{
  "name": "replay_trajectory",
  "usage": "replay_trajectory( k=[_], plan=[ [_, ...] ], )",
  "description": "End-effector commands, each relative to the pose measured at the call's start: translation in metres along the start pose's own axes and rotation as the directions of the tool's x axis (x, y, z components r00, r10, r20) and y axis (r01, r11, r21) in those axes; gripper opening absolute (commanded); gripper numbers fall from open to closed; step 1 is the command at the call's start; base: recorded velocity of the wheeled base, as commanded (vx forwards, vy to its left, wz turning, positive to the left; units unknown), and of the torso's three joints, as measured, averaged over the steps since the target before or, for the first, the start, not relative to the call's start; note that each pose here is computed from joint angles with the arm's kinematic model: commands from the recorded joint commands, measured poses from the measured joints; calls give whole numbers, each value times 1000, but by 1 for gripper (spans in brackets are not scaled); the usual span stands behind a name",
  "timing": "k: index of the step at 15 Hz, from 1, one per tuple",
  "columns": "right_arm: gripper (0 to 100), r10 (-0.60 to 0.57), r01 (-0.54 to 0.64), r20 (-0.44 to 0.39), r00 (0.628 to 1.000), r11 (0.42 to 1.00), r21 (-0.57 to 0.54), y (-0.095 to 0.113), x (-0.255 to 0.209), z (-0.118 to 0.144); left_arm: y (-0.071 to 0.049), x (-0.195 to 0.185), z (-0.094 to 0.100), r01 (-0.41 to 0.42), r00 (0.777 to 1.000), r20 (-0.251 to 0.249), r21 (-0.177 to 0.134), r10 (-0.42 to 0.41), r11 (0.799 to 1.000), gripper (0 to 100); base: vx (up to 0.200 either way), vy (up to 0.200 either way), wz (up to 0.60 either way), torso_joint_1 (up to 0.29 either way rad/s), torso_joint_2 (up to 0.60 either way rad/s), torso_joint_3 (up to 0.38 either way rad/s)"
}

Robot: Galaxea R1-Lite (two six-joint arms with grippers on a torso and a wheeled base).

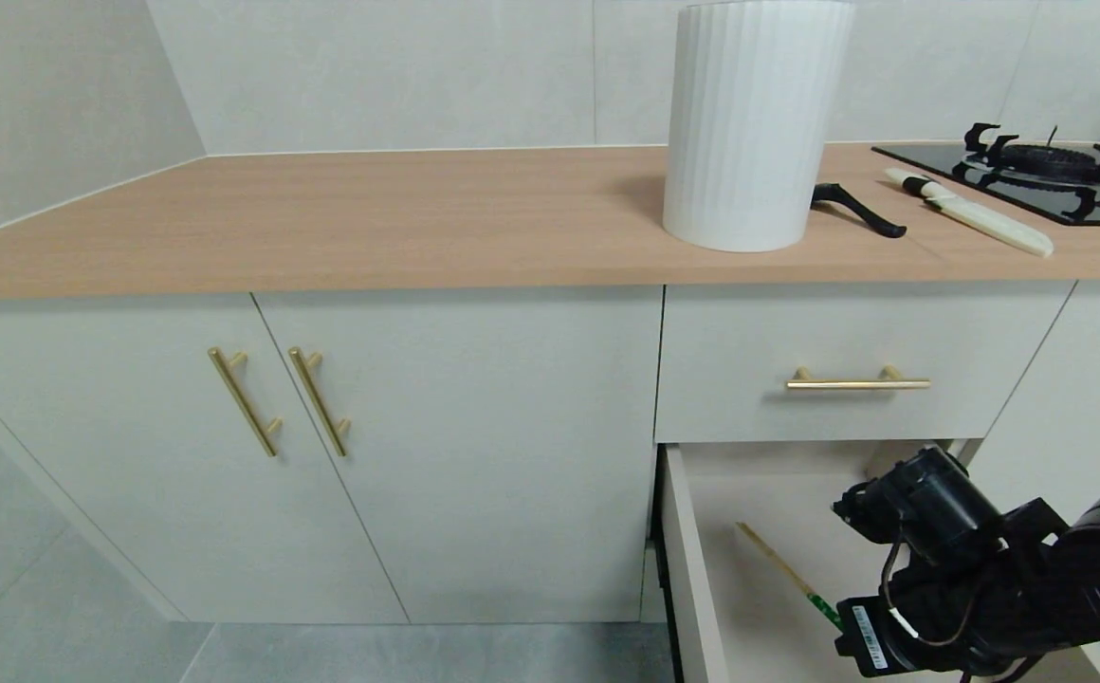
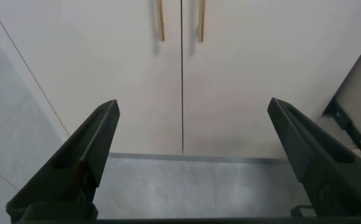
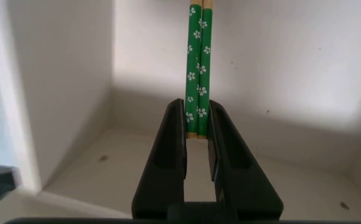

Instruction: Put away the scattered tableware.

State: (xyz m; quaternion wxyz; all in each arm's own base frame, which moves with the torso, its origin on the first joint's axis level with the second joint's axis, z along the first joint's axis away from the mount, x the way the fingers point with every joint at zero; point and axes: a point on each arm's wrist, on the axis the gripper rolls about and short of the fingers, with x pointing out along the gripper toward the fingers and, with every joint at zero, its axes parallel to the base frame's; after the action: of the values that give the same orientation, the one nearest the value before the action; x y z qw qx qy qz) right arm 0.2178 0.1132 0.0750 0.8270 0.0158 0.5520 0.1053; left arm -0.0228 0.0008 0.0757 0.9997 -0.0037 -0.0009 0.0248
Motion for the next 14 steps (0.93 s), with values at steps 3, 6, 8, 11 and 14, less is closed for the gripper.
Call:
replay_trajectory(
  k=[3, 6, 8, 11, 14],
  plan=[
    [0, 3, -3, 33, 999, 1000, 1, 1, -1, 3, 0, 0, 0, -1, 1000, 1, 0, 1, 1000, 100, 0, 0, 0, -28, 82, 62],
    [0, 21, -22, 80, 997, 1000, 14, 4, 0, 3, 0, 0, 0, -1, 1000, 1, 0, 1, 1000, 100, 0, 0, 0, 0, 0, 0],
    [0, 26, -28, 119, 993, 1000, 13, 3, 11, 1, 0, 0, 0, -1, 1000, 1, 0, 1, 1000, 100, 0, 0, 0, 0, 0, 0],
    [0, -14, 14, 119, 993, 1000, -1, 4, 48, -6, 0, 0, 0, -1, 1000, 1, 0, 1, 1000, 100, 0, 0, 0, 0, 0, 0],
    [0, -49, 50, 6, 999, 998, -27, 7, 82, -19, 0, 0, 0, -1, 1000, 1, 0, 1, 1000, 100, 0, 0, 0, 0, 0, 0]
  ],
)
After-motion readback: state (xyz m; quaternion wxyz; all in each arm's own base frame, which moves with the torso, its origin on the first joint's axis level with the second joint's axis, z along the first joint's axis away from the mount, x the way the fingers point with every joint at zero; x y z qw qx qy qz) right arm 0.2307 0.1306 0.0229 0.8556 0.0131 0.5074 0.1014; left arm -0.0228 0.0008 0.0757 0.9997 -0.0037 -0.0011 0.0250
